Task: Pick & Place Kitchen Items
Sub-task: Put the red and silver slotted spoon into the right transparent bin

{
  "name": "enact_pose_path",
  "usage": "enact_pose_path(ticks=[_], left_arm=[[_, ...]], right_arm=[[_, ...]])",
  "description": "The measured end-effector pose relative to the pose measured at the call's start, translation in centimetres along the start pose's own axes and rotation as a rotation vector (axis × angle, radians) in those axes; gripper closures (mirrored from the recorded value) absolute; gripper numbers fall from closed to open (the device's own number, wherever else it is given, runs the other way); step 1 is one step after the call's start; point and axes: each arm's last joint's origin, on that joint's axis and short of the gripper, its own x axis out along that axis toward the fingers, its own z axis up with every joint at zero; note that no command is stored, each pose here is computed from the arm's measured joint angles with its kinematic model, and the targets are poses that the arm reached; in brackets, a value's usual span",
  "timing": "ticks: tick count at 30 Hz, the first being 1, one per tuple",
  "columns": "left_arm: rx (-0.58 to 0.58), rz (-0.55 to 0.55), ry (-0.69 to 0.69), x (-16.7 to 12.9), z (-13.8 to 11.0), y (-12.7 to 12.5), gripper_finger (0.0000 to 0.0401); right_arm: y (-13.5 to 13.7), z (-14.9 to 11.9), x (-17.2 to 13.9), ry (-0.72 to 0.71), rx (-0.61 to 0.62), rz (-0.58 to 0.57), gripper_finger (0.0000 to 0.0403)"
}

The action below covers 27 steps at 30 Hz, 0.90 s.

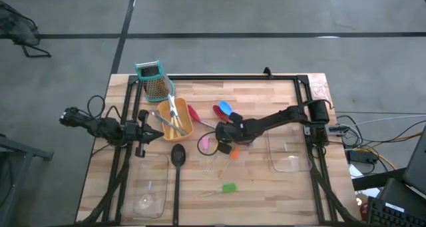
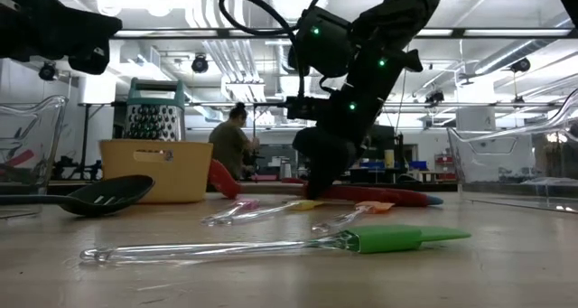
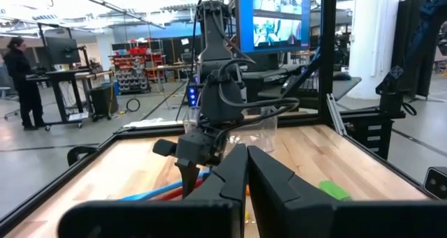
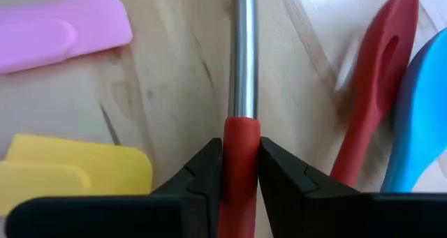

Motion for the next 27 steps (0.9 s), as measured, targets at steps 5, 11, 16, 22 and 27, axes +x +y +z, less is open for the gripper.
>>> enact_pose_path(ticks=[5,11,16,22,27], left_arm=[[0.0,0.0,0.001,0.0,0.0,0.0,0.0382],[0.0,0.0,0.001,0.0,0.0,0.0,0.0382],[0.0,0.001,0.001,0.0,0.0,0.0,0.0382],[0.0,0.001,0.001,0.0,0.0,0.0,0.0382],[0.001,0.001,0.002,0.0,0.0,0.0,0.0382]], right_arm=[[-0.1,0.6,-1.0,0.0,-0.007,-0.012,0.0336],[-0.4,1.1,-2.0,0.019,0.014,-0.023,0.0338],[-1.0,1.4,-3.4,0.027,0.077,-0.034,0.0338],[-2.0,1.9,-5.9,0.047,0.144,-0.073,0.0339],[-2.3,1.5,-8.7,0.052,0.217,-0.069,0.0339]])
